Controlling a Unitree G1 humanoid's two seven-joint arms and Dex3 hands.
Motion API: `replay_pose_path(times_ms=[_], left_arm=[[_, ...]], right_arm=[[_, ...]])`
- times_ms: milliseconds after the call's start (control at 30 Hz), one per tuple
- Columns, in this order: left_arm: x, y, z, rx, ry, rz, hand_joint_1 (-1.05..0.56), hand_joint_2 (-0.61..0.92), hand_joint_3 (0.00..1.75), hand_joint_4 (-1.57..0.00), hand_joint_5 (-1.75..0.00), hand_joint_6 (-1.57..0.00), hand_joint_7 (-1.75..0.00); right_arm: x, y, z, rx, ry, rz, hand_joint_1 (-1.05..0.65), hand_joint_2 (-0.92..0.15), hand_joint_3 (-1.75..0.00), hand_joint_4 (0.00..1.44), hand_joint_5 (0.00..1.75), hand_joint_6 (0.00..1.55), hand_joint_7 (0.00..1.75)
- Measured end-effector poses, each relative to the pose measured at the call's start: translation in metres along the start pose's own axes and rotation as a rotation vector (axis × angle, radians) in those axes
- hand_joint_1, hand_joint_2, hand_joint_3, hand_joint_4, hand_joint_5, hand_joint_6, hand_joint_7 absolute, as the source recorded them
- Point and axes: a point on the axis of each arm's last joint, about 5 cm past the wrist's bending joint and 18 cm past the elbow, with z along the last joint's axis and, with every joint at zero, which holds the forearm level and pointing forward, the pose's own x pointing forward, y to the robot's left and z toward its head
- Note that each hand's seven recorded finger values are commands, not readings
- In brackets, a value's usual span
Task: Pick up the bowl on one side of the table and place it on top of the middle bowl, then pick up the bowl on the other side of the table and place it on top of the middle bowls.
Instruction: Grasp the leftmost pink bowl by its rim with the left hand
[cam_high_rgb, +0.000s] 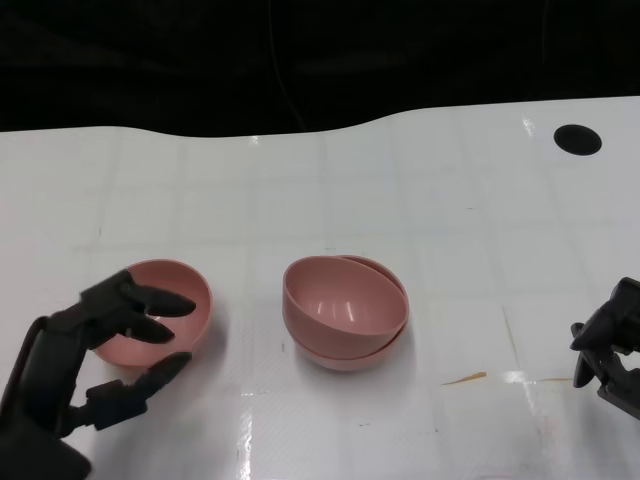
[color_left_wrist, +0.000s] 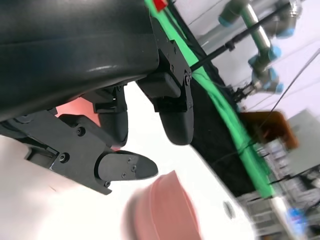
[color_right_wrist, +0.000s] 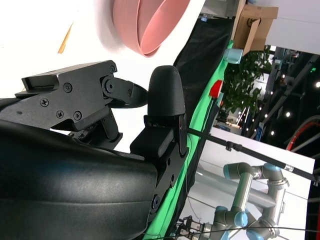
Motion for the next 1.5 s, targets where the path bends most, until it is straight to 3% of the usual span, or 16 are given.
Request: replay_pose_path(times_ms=[100, 200, 500, 733, 933, 1500], left_arm=[[0.000, 0.004, 0.008, 0.156, -0.005, -0.029, -0.58, 0.92, 0.00, -0.69, -0.33, -0.86, -0.10], [-0.001, 0.006, 0.013, 0.316, -0.017, -0.050, -0.65, 0.91, 0.00, -0.71, -0.25, -0.88, -0.06], [0.004, 0.006, 0.026, 0.688, -0.031, -0.088, -0.77, 0.87, 0.00, -0.73, -0.11, -0.86, 0.00], [0.011, 0.007, 0.029, 0.827, 0.048, -0.162, -0.77, 0.84, 0.00, -0.72, -0.04, -0.80, 0.00], [0.028, 0.008, 0.034, 0.890, 0.092, -0.228, -0.80, 0.85, 0.01, -0.69, -0.01, -0.74, 0.00], [0.053, -0.015, 0.009, 0.893, 0.165, -0.339, -0.79, 0.88, 0.00, -0.65, 0.00, -0.73, 0.00]], right_arm=[[0.000, 0.001, 0.000, -0.009, -0.004, -0.002, -0.10, -0.88, -0.56, 0.81, 1.62, 0.72, 1.38], [0.000, 0.002, 0.000, -0.013, -0.006, 0.000, -0.10, -0.88, -0.57, 0.81, 1.61, 0.73, 1.37], [-0.001, 0.005, -0.001, -0.005, -0.003, -0.001, -0.09, -0.88, -0.58, 0.82, 1.60, 0.75, 1.34], [-0.001, 0.006, -0.002, -0.013, 0.006, -0.003, -0.09, -0.87, -0.60, 0.81, 1.61, 0.74, 1.34], [-0.001, 0.007, -0.002, -0.008, 0.007, -0.010, -0.09, -0.87, -0.61, 0.81, 1.61, 0.74, 1.34], [-0.002, 0.011, -0.003, -0.003, -0.001, -0.046, -0.08, -0.86, -0.61, 0.82, 1.61, 0.75, 1.34]])
